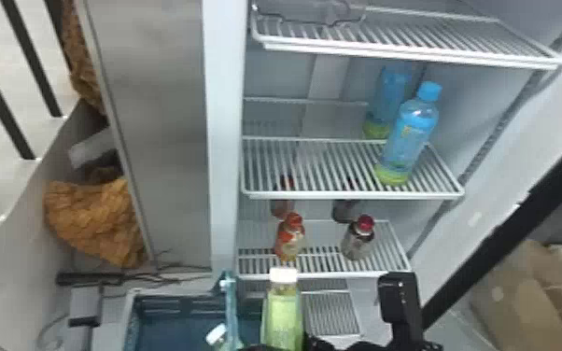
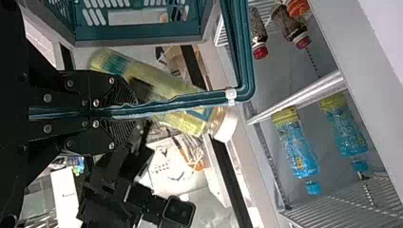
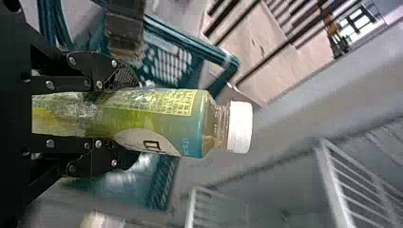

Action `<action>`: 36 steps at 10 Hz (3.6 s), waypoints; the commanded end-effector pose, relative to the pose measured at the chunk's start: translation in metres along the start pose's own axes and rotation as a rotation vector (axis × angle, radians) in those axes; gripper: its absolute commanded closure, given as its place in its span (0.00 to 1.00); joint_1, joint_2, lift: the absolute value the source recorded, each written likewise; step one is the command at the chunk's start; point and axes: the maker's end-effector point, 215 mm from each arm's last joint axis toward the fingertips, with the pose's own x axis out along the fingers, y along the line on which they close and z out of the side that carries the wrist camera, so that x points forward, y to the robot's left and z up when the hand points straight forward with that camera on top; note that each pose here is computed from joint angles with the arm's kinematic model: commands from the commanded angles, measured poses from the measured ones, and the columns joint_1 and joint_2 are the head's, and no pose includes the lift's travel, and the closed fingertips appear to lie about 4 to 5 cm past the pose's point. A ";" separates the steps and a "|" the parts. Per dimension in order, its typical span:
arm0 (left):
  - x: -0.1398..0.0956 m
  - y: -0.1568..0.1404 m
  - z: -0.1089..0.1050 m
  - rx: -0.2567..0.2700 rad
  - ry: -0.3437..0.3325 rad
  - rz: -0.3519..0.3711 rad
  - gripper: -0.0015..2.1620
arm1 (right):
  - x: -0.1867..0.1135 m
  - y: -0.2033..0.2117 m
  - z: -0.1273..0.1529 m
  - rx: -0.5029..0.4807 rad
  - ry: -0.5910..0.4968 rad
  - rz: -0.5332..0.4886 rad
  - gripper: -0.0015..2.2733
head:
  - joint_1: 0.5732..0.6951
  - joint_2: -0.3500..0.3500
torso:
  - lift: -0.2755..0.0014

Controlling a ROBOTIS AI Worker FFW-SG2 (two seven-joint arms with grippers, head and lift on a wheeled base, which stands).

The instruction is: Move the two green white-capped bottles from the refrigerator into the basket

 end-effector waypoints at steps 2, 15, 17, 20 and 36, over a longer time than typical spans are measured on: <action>0.000 0.001 0.000 0.003 0.003 0.003 0.56 | 0.017 0.006 -0.017 0.024 0.055 0.049 0.39 | 1.00 0.34 | 0.98; -0.001 0.002 -0.001 0.000 0.002 0.007 0.56 | 0.006 -0.007 0.011 -0.040 -0.021 -0.025 0.04 | 1.00 0.39 | 0.98; -0.002 0.002 0.000 0.001 0.001 0.008 0.56 | -0.029 -0.032 0.037 -0.114 -0.083 -0.191 0.04 | 1.00 0.31 | 0.98; -0.002 0.003 -0.002 -0.004 0.002 0.007 0.56 | -0.066 -0.038 0.082 -0.191 -0.248 -0.316 0.04 | 1.00 0.18 | 0.98; -0.004 0.006 0.000 0.002 0.000 0.020 0.56 | -0.183 -0.062 0.156 -0.302 -0.828 -0.643 0.03 | 1.00 0.00 | 0.98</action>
